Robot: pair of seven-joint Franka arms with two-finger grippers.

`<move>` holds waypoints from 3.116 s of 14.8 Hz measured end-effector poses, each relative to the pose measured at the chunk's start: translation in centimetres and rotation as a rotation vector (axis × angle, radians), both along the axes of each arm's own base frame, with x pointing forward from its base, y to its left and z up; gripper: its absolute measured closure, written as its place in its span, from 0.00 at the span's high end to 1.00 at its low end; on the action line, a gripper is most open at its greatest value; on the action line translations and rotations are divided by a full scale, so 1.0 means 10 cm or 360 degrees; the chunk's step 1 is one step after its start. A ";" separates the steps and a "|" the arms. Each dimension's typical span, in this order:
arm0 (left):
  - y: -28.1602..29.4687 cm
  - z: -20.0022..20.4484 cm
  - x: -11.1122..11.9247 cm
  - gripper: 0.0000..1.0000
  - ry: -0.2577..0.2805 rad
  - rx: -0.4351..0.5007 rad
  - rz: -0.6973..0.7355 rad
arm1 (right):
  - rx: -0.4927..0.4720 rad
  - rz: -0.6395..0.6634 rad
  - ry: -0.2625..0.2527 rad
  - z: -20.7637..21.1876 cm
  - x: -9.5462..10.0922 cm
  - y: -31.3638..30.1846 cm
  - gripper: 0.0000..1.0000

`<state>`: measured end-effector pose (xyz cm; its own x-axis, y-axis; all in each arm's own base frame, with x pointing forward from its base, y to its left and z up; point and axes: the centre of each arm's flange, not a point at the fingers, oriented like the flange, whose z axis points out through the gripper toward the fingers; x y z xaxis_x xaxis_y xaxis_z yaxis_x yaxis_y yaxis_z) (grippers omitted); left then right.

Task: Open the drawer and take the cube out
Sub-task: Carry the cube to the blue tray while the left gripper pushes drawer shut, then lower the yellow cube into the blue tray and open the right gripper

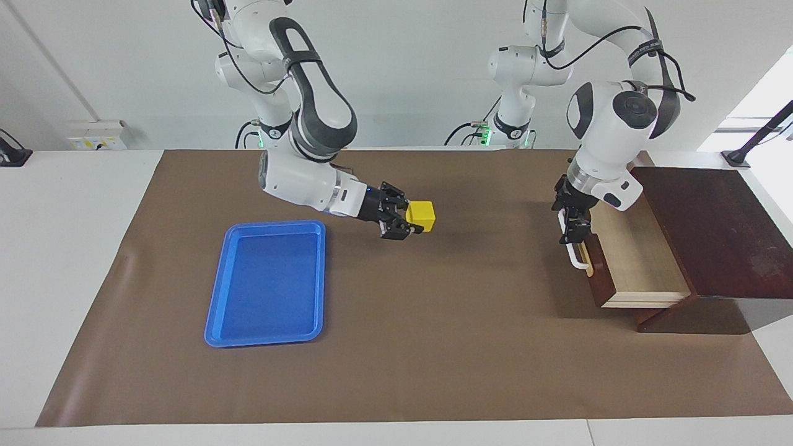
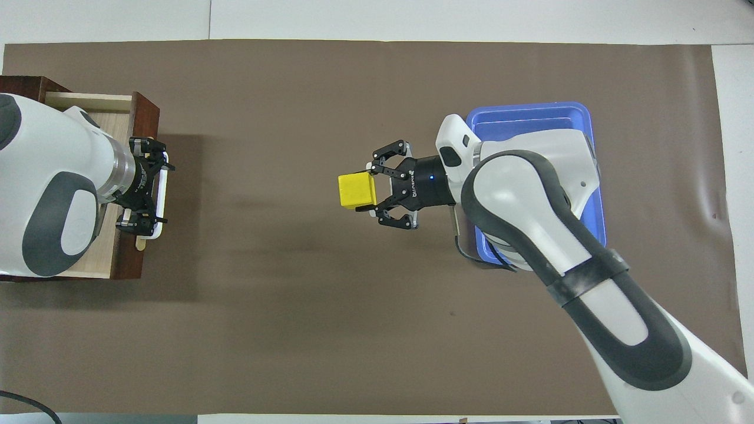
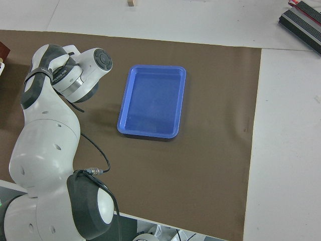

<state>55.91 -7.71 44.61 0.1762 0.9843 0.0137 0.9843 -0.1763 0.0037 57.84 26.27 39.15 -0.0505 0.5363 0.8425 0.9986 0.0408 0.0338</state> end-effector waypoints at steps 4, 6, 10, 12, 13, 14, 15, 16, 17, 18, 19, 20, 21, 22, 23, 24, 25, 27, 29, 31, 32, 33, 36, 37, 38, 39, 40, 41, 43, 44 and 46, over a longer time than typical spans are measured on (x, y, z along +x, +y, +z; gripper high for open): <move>0.66 0.04 0.08 1.00 -0.0083 -0.0005 -0.0139 | -0.0057 -0.0133 0.0079 -0.23 0.15 -0.80 0.57; 0.99 0.07 0.10 1.00 -0.0124 0.0009 -0.0205 | -0.0073 -0.0232 0.0135 -0.40 0.18 -1.21 0.57; 1.66 0.12 0.08 1.00 -0.0189 0.0031 -0.0289 | -0.0143 -0.0315 0.0134 -0.61 0.24 -1.85 0.57; 1.67 0.19 0.07 1.00 -0.0192 0.0033 -0.0363 | -0.0151 -0.0299 0.0059 -0.72 0.27 -2.09 0.57; 1.65 0.22 0.08 1.00 -0.0170 0.0030 -0.0422 | -0.0155 -0.0281 0.0021 -0.81 0.28 -2.19 0.57; 1.57 0.32 0.10 1.00 -0.0139 0.0030 -0.0522 | -0.0160 -0.0255 -0.0023 -0.92 0.29 -2.29 0.57; 1.47 0.49 0.13 1.00 -0.0110 0.0031 -0.0638 | -0.0168 -0.0231 -0.0061 -1.00 0.31 -2.37 0.57; 1.33 0.70 0.15 1.00 -0.0077 0.0025 -0.0765 | -0.0184 -0.0205 -0.0093 -1.04 0.33 -2.44 0.57; 1.15 0.89 0.15 1.00 -0.0041 0.0015 -0.0908 | -0.0191 -0.0189 -0.0120 -1.06 0.34 -2.48 0.57; 0.94 1.07 0.13 1.00 -0.0008 0.0005 -0.1066 | -0.0196 -0.0178 -0.0141 -1.06 0.36 -2.50 0.57; 0.72 1.20 0.09 1.00 0.0022 -0.0005 -0.1224 | -0.0199 -0.0172 -0.0152 -1.06 0.36 -2.50 0.57; 0.54 1.29 0.05 1.00 0.0045 -0.0012 -0.1374 | -0.0200 -0.0169 -0.0153 -1.07 0.37 -2.50 0.57; 0.41 1.35 0.00 1.00 0.0065 -0.0018 -0.1503 | -0.0200 -0.0167 -0.0152 -1.10 0.38 -2.51 0.57; 0.32 1.38 -0.05 1.00 0.0090 -0.0027 -0.1607 | -0.0199 -0.0164 -0.0157 -1.15 0.41 -2.53 0.57; 0.26 1.40 -0.10 1.00 0.0116 -0.0039 -0.1690 | -0.0197 -0.0159 -0.0157 -1.21 0.43 -2.55 0.57; 0.22 1.42 -0.13 1.00 0.0128 -0.0044 -0.1759 | -0.0195 -0.0148 -0.0163 -1.29 0.45 -2.57 0.57; 0.18 1.43 -0.14 1.00 0.0129 -0.0045 -0.1824 | -0.0189 -0.0134 -0.0169 -1.36 0.48 -2.59 0.57; 0.18 1.42 -0.15 1.00 0.0137 -0.0053 -0.1941 | -0.0155 -0.0113 -0.0146 -1.53 0.52 -2.65 0.57; 0.19 1.42 -0.15 1.00 0.0141 -0.0057 -0.1993 | -0.0123 -0.0095 -0.0149 -1.64 0.59 -2.72 0.56; 0.18 1.41 -0.16 1.00 0.0154 -0.0062 -0.2043 | -0.0113 -0.0094 -0.0159 -1.63 0.65 -2.74 0.56; 0.15 1.41 -0.17 1.00 0.0165 -0.0068 -0.2081 | -0.0112 -0.0094 -0.0161 -1.63 0.66 -2.74 0.56; 0.11 1.41 -0.18 1.00 0.0171 -0.0072 -0.2108 | -0.0112 -0.0093 -0.0162 -1.63 0.66 -2.74 0.56; 0.00 1.40 -0.20 1.00 0.0182 -0.0075 -0.2148 | -0.0111 -0.0091 -0.0163 -1.62 0.66 -2.73 0.56; 0.00 1.41 -0.20 1.00 0.0182 -0.0075 -0.2155 | -0.0111 -0.0090 -0.0165 -1.62 0.66 -2.72 0.56; 0.01 1.46 -0.20 1.00 0.0176 -0.0072 -0.2163 | -0.0109 -0.0086 -0.0170 -1.60 0.67 -2.71 0.56; 0.01 1.49 -0.20 1.00 0.0179 -0.0074 -0.2166 | -0.0108 -0.0085 -0.0169 -1.60 0.68 -2.69 0.61; 0.01 1.52 -0.20 1.00 0.0174 -0.0071 -0.2171 | -0.0106 -0.0087 -0.0164 -1.59 0.69 -2.67 0.73; 0.01 1.53 -0.20 1.00 0.0175 -0.0072 -0.2185 | -0.0105 -0.0092 -0.0160 -1.57 0.69 -2.66 0.83; 0.01 1.52 -0.21 1.00 0.0186 -0.0082 -0.2234 | -0.0105 -0.0100 -0.0156 -1.53 0.71 -2.65 1.00; 0.01 1.52 -0.21 1.00 0.0191 -0.0087 -0.2253 | -0.0105 -0.0105 -0.0155 -1.51 0.71 -2.66 1.00; 0.02 1.53 -0.22 1.00 0.0202 -0.0094 -0.2274 | -0.0097 -0.0117 -0.0141 -1.43 0.72 -2.65 1.00</move>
<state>53.67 -7.56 59.92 0.9932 -0.0358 -0.1107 -0.0390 -0.9989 -0.0271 65.05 -0.20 24.87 -0.0816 0.5913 0.8023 0.9922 -0.0279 0.1215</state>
